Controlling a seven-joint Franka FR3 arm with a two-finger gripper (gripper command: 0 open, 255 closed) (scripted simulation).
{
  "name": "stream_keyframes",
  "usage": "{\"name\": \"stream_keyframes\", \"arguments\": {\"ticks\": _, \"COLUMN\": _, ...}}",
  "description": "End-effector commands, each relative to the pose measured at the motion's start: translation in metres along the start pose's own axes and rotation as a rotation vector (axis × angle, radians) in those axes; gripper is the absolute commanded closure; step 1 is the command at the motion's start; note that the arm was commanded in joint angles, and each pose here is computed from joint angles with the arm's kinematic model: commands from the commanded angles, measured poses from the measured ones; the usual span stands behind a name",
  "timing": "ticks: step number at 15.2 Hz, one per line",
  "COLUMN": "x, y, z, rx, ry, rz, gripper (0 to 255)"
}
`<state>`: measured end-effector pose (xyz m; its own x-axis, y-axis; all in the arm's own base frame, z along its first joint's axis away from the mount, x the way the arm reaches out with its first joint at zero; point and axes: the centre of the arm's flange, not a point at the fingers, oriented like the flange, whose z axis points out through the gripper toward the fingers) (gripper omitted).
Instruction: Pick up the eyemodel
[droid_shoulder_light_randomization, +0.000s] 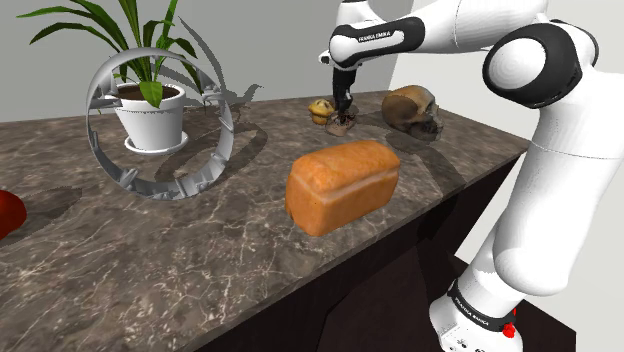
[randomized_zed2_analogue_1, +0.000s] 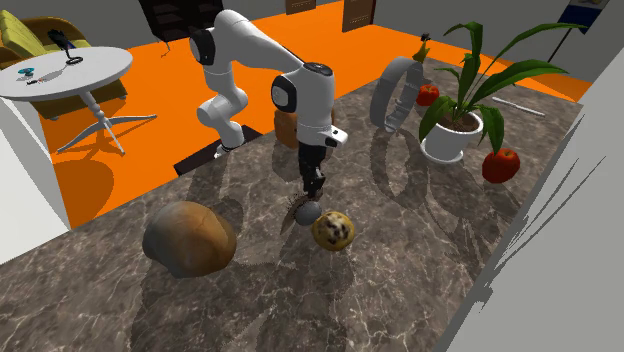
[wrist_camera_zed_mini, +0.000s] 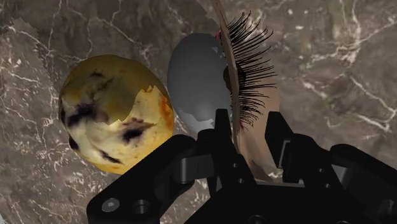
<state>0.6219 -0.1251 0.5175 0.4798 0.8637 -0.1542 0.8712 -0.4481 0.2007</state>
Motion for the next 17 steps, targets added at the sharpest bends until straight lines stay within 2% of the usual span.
{"name": "stream_keyframes", "arguments": {"ticks": 1, "x": 0.0, "y": 0.0, "z": 0.0, "rx": 0.001, "ry": 0.0, "rz": 0.0, "gripper": 255}}
{"name": "stream_keyframes", "arguments": {"ticks": 4, "x": -0.001, "y": 0.0, "z": 0.0, "rx": 0.001, "ry": 0.0, "rz": 0.0, "gripper": 255}}
{"name": "stream_keyframes", "arguments": {"ticks": 17, "x": -0.011, "y": 0.013, "z": -0.066, "rx": 0.001, "ry": 0.0, "rz": 0.0, "gripper": 255}}
